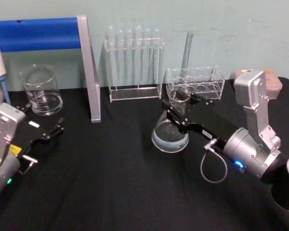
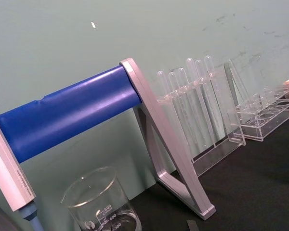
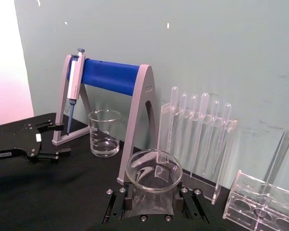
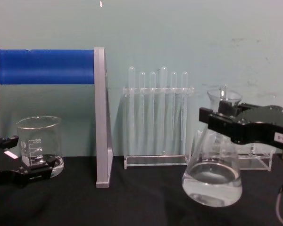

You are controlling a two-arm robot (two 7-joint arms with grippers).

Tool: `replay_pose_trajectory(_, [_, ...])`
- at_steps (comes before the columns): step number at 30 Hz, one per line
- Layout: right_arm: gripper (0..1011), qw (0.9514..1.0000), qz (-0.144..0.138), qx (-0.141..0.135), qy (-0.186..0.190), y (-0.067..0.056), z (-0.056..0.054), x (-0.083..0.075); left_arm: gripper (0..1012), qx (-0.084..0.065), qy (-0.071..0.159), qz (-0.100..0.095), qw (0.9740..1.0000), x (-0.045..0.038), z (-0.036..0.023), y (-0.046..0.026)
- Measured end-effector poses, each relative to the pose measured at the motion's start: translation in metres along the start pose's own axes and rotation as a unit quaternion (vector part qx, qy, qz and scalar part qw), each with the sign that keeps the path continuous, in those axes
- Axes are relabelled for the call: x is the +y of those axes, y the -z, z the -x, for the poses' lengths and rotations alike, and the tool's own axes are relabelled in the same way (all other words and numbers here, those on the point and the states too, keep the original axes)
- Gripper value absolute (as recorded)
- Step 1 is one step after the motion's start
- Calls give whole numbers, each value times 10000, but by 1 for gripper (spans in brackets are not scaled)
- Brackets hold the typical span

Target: Grasp the erlenmeyer flask with one hand, shake it three times, then place it back.

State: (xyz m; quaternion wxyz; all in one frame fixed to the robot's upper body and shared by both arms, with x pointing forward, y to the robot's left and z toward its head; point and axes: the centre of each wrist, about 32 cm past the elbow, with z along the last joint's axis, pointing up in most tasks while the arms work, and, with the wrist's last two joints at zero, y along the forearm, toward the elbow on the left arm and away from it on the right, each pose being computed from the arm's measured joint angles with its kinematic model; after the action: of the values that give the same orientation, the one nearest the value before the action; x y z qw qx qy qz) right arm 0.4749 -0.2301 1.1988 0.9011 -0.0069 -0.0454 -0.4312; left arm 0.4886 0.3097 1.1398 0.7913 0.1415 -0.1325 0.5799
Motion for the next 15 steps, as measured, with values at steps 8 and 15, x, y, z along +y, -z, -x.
replay_pose_trajectory(8, [450, 10000, -27, 29, 25, -26, -4, -13, 1001, 0, 0, 0, 10000, 0, 0, 0])
replay_pose_trajectory(15, [450, 10000, -34, 48, 18, -25, 0, -10, 1000, 0, 0, 0, 10000, 0, 0, 0])
